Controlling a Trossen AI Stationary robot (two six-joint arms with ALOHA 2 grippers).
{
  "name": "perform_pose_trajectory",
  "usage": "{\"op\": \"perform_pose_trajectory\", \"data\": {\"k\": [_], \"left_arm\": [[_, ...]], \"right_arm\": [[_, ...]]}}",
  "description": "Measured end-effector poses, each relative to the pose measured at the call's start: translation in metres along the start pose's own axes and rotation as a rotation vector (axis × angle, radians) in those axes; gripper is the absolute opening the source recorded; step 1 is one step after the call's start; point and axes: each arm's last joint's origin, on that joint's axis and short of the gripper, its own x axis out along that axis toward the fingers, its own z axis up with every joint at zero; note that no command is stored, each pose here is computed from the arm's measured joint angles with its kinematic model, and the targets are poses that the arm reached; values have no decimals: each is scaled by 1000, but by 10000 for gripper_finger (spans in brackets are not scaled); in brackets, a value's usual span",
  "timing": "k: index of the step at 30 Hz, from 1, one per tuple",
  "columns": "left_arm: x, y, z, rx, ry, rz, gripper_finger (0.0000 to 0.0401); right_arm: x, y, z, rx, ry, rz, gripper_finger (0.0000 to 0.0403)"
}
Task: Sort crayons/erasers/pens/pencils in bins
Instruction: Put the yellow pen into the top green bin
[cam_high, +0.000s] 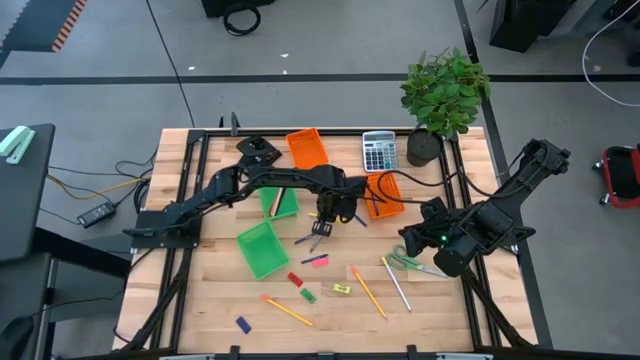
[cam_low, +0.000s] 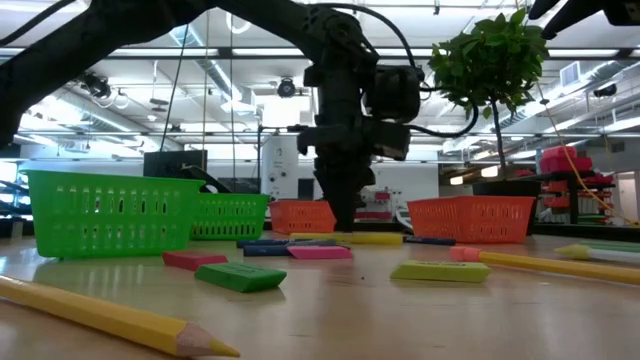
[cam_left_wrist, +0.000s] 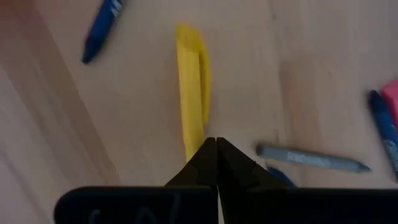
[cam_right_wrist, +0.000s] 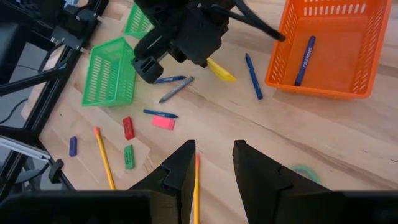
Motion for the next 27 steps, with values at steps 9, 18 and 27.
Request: {"op": "perform_pose_trajectory", "data": {"k": [9, 18, 27], "left_arm": [[-16, -4, -2, 1, 2, 9, 6], [-20, -2, -1, 11, -4, 61, 83], [-16, 1, 3, 19, -31, 115, 175]], "right_arm": [[0, 0, 1, -35, -22, 4, 115], [0, 0, 1, -54, -23, 4, 115], [0, 0, 1, -61, -24, 4, 115]]}}
